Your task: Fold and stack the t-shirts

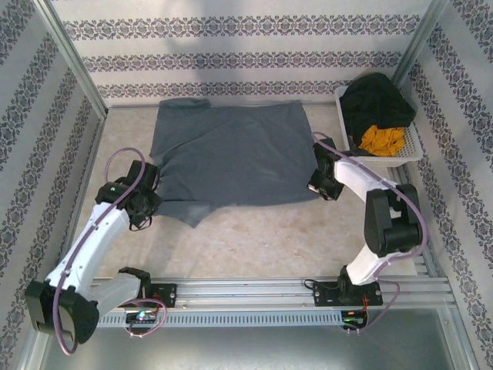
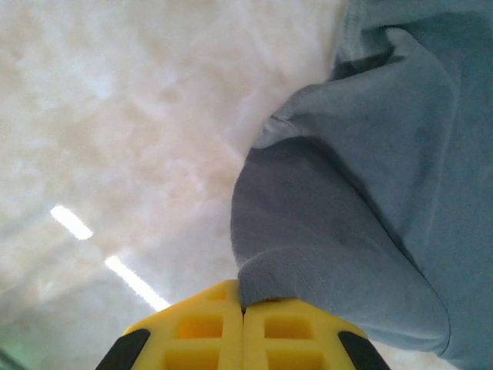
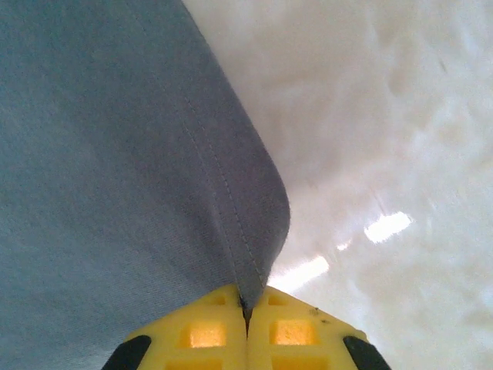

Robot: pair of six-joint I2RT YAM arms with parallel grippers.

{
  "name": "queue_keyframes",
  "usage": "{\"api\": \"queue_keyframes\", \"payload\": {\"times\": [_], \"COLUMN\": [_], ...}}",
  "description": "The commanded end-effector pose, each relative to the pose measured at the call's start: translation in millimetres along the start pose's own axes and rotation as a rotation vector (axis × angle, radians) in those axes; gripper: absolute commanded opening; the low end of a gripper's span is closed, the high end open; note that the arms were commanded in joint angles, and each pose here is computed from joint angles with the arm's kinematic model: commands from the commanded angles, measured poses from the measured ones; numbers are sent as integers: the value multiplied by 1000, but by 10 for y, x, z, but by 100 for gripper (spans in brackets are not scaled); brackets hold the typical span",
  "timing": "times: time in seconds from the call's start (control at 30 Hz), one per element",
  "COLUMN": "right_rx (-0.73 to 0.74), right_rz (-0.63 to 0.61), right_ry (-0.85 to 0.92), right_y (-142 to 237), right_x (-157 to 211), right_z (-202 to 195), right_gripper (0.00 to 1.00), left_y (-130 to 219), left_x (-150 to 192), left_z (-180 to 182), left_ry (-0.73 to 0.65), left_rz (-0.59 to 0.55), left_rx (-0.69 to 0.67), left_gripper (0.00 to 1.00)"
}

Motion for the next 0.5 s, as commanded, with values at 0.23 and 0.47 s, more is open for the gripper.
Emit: {"api": "queue_keyframes", "payload": {"times": [0.23,0.47], "right_rx": [37,-8], "right_rz": [27,68], "right_ry": [84,99], "right_y": [187,191], "right_x": [675,986], "right_z": [-494,-625], "right_gripper": [0,0], "left_y": [161,76], "left_x": [252,400], "left_z": [584,572], "left_ry": [102,87], "left_rz": [42,121], "left_rx": [-115,-26], "left_gripper": [0,0]}}
Point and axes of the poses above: each hand's point on the last joint's axis, 136 mm out from that joint toward the fingers, its own y axis back along the fingers, its own z axis along the line the jaws close on, x = y × z, the point moved 8 cm from there along y, back along the fingers, and after that the axes turned 2 degrees about y, right-handed, at the moved point
